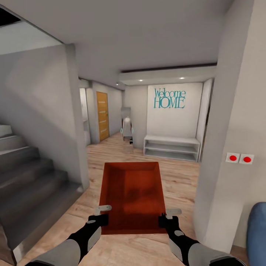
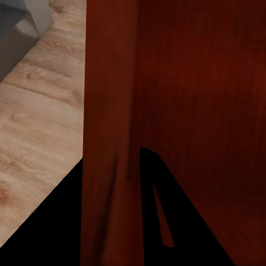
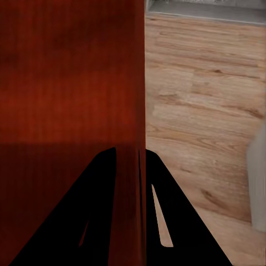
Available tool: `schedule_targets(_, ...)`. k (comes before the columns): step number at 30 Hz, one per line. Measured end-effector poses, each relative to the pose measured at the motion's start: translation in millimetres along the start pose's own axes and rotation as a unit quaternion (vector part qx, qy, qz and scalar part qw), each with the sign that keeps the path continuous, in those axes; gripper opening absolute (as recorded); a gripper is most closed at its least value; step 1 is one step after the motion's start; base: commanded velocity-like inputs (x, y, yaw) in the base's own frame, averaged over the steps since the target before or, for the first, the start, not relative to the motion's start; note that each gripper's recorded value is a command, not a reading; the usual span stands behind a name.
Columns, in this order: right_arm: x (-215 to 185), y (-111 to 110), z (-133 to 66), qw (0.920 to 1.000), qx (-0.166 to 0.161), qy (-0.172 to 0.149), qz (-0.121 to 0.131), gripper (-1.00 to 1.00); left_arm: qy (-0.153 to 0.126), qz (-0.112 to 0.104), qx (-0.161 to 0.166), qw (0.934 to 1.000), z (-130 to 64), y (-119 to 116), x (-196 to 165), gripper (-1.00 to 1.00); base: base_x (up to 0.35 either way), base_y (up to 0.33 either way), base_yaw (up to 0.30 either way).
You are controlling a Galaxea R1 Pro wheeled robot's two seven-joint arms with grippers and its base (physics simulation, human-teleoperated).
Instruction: Move the two storage containers from the living room to the garage. In the garage, place one container on the floor and stack the other container on top of it (either order is fine).
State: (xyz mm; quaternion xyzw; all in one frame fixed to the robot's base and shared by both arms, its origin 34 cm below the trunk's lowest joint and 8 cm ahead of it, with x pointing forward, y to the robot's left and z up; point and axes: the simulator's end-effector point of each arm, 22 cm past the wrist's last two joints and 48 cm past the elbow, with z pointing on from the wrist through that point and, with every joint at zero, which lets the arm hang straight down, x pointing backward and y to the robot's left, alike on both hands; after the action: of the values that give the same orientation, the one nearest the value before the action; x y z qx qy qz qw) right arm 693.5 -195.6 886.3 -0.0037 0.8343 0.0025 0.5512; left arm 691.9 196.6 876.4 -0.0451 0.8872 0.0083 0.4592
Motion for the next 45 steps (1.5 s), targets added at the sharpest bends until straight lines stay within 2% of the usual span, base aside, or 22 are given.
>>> schedule_targets(45,1.6,0.0,-0.2,1.0,0.0,0.002,-0.001,-1.0,0.002,-0.001,0.0,1.0,0.0,0.2,2.5,-1.0,0.322,0.0,0.0)
